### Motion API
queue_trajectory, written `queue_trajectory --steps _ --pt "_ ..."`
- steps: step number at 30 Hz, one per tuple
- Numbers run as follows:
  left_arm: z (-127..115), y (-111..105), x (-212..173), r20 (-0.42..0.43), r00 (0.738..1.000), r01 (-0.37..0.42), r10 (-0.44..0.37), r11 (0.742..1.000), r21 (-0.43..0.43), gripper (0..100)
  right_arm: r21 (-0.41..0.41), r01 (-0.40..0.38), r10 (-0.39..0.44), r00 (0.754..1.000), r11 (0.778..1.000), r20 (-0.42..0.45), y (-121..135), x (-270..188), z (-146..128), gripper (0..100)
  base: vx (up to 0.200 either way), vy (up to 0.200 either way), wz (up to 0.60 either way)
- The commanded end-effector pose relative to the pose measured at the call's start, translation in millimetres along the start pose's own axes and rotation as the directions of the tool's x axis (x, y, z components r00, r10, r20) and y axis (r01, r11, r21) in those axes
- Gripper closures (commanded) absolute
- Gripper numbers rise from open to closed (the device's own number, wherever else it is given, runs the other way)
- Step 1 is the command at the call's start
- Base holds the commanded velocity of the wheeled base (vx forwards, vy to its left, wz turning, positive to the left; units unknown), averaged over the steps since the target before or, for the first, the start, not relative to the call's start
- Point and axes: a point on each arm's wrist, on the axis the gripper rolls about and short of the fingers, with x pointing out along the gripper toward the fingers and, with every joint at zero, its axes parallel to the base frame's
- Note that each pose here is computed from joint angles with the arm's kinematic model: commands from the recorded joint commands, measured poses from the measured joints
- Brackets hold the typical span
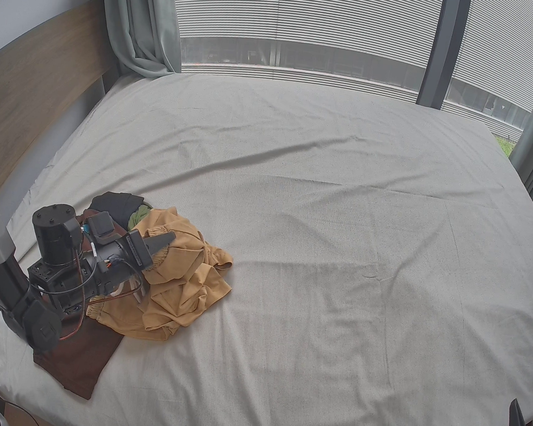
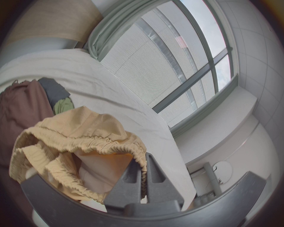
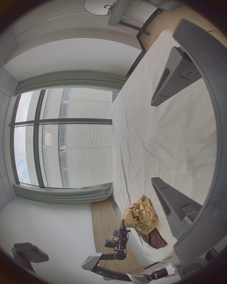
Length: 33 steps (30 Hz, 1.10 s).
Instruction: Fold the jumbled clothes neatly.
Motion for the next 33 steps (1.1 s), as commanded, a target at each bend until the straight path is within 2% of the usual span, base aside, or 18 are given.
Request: queue_trajectory --steps 1,6,10,14,23,26,33 --pt "-0.7 -21.6 0.1 0.021 0.999 0.044 -0.044 0.999 -0.030 100 0.000 -0.001 0.001 1.000 1.000 0.000 0.0 -0.1 -4.8 0 0.000 0.000 0.00" --pt "-6.9 -31.0 1.0 0.005 0.997 0.071 -0.071 0.997 -0.033 100 0.000 -0.001 0.001 1.000 1.000 0.000 0.0 -0.1 -4.8 0 0.000 0.000 0.00" --pt "-8.8 -37.4 1.8 0.001 0.996 0.094 -0.094 0.993 -0.065 100 0.000 -0.001 0.001 1.000 1.000 0.000 0.0 -0.1 -4.8 0 0.000 0.000 0.00" --pt "-3.5 -51.0 0.3 0.019 0.990 0.138 -0.137 0.981 -0.135 100 0.000 -0.001 0.001 1.000 1.000 0.000 0.0 -0.1 -4.8 0 0.000 0.000 0.00" --pt "-7.7 -66.3 2.3 0.021 0.985 0.174 -0.173 0.970 -0.171 100 0.000 -0.001 0.001 1.000 1.000 0.000 0.0 -0.1 -4.8 0 0.000 0.000 0.00" --pt "-8.8 -74.7 6.8 0.038 0.984 0.180 -0.176 0.966 -0.187 100 0.000 -0.001 0.001 1.000 1.000 0.000 0.0 -0.1 -4.8 0 0.000 0.000 0.00" --pt "-14.3 -106.2 10.3 0.005 0.976 0.214 -0.218 0.952 -0.218 100 0.000 -0.001 0.001 1.000 1.000 0.000 0.0 -0.1 -4.8 0 0.000 0.000 0.00"
